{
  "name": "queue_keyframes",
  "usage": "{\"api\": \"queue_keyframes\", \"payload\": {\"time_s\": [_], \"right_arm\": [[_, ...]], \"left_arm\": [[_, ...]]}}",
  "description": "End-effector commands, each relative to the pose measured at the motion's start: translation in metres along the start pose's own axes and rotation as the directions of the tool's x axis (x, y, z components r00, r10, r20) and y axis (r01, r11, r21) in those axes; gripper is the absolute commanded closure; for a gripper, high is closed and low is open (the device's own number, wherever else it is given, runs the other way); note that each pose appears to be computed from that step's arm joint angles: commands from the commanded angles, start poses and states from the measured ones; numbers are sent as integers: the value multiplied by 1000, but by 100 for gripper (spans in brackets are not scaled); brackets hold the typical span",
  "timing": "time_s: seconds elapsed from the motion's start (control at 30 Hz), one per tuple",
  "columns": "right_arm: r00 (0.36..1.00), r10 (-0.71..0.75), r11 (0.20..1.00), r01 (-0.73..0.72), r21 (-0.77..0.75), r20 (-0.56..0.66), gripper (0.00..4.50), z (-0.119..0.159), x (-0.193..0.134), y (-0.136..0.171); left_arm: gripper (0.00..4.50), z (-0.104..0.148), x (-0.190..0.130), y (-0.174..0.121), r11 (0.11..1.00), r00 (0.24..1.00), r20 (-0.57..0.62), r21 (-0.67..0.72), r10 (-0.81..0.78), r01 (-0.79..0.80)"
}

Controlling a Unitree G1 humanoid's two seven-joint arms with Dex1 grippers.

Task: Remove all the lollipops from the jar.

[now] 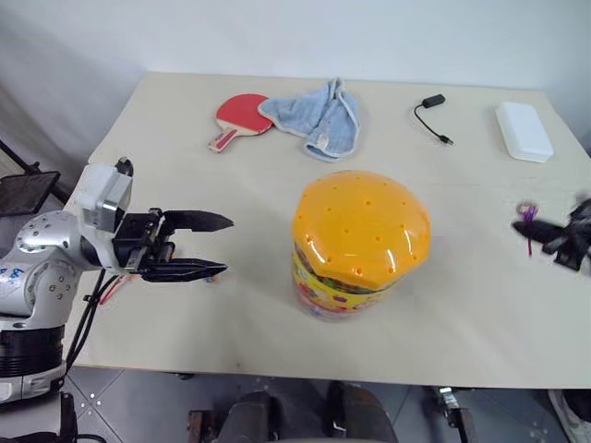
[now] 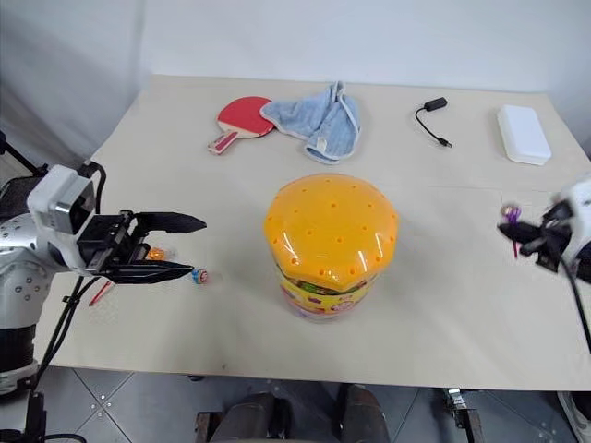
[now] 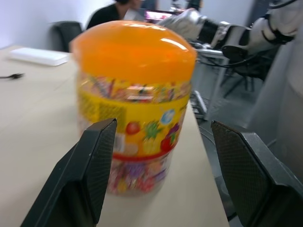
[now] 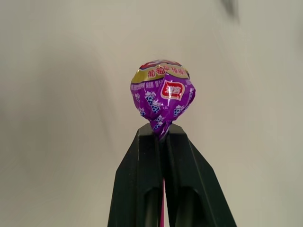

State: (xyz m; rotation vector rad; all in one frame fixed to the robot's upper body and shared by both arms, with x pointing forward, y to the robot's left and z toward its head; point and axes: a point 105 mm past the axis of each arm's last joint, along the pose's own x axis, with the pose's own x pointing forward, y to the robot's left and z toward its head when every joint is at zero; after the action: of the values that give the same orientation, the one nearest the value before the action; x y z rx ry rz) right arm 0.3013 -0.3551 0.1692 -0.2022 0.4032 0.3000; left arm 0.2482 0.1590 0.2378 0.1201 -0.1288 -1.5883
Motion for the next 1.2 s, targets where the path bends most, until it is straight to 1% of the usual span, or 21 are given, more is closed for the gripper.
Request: {"api": "queue_keyframes", "payload": {"time_s": [0.03, 0.1, 0.13, 0.23, 0.3, 0.4, 0.5, 0.63, 0.67, 0.7, 0.73, 0.77, 0.8, 0.87, 0.9, 0.93, 1.0, 1.07, 1.13, 1.2], "right_arm": [[989, -57, 997, 50, -52, -137, 448, -21, -3, -11], [974, -92, 993, 75, -87, -205, 448, -35, -2, -15], [970, -93, 994, 76, -82, -226, 448, -40, -1, -16], [954, -141, 989, 121, -90, -264, 448, -54, 2, -22], [952, -150, 988, 131, -87, -267, 448, -58, 4, -23], [957, -126, 992, 114, -61, -261, 372, -59, 2, -21], [968, -123, 992, 118, -39, -219, 274, -53, -4, -24], [992, -117, 991, 114, -72, -45, 148, -17, -26, -34], [996, -77, 993, 80, -91, 41, 110, -4, -33, -31], [984, 3, 993, 18, -114, 176, 76, 16, -41, -23], [962, 57, 990, -20, -142, 266, 39, 28, -49, -16], [886, 140, 982, -68, -175, 443, 5, 51, -62, -6], [826, 196, 974, -104, -200, 528, 2, 63, -72, 2], [818, 308, 946, -211, -244, 486, 2, 66, -74, 20], [810, 391, 911, -273, -309, 437, 2, 67, -70, 38], [782, 482, 864, -347, -366, 396, 2, 68, -68, 58], [726, 594, 780, -414, -470, 346, 2, 65, -65, 89], [682, 657, 725, -456, -516, 320, 2, 57, -59, 113], [648, 667, 727, -460, -510, 367, 2, 51, -48, 129], [637, 661, 734, -440, -517, 397, 2, 43, -40, 140]], "left_arm": [[113, 5, 13, -7, 998, 999, -24, 41, -45, 45], [113, 6, 16, -9, 998, 998, -26, 37, -50, 51], [113, 6, 16, -9, 998, 998, -30, 36, -52, 53], [113, 4, 16, -11, 998, 997, -51, 32, -53, 55], [113, 5, 15, -11, 998, 997, -54, 31, -51, 53], [113, 9, 14, -8, 999, 998, -57, 34, -38, 40], [113, 10, 9, -7, 1000, 998, -68, -4, -18, 18], [113, 7, -7, 1, 996, 995, -58, -11, 82, -83], [113, 3, -13, 2, 994, 992, -69, -10, 109, -110], [113, -2, -21, 4, 989, 985, -87, -2, 150, -150], [113, -5, -26, 5, 984, 979, -100, 4, 176, -177], [113, -10, -33, 8, 976, 969, -117, -6, 216, -218], [113, -14, -40, 11, 965, 957, -135, -20, 258, -263], [113, -22, -51, 16, 944, 931, -171, -15, 322, -329], [113, -25, -56, 17, 936, 919, -183, 6, 348, -353], [113, -28, -62, 20, 919, 897, -207, 36, 391, -392], [113, -30, -70, 23, 897, 873, -209, 75, 441, -435], [113, -31, -74, 24, 880, 858, -197, 111, 475, -462], [113, -37, -77, 26, 859, 834, -206, 127, 512, -496], [113, -44, -78, 24, 846, 820, -208, 139, 533, -515]]}}
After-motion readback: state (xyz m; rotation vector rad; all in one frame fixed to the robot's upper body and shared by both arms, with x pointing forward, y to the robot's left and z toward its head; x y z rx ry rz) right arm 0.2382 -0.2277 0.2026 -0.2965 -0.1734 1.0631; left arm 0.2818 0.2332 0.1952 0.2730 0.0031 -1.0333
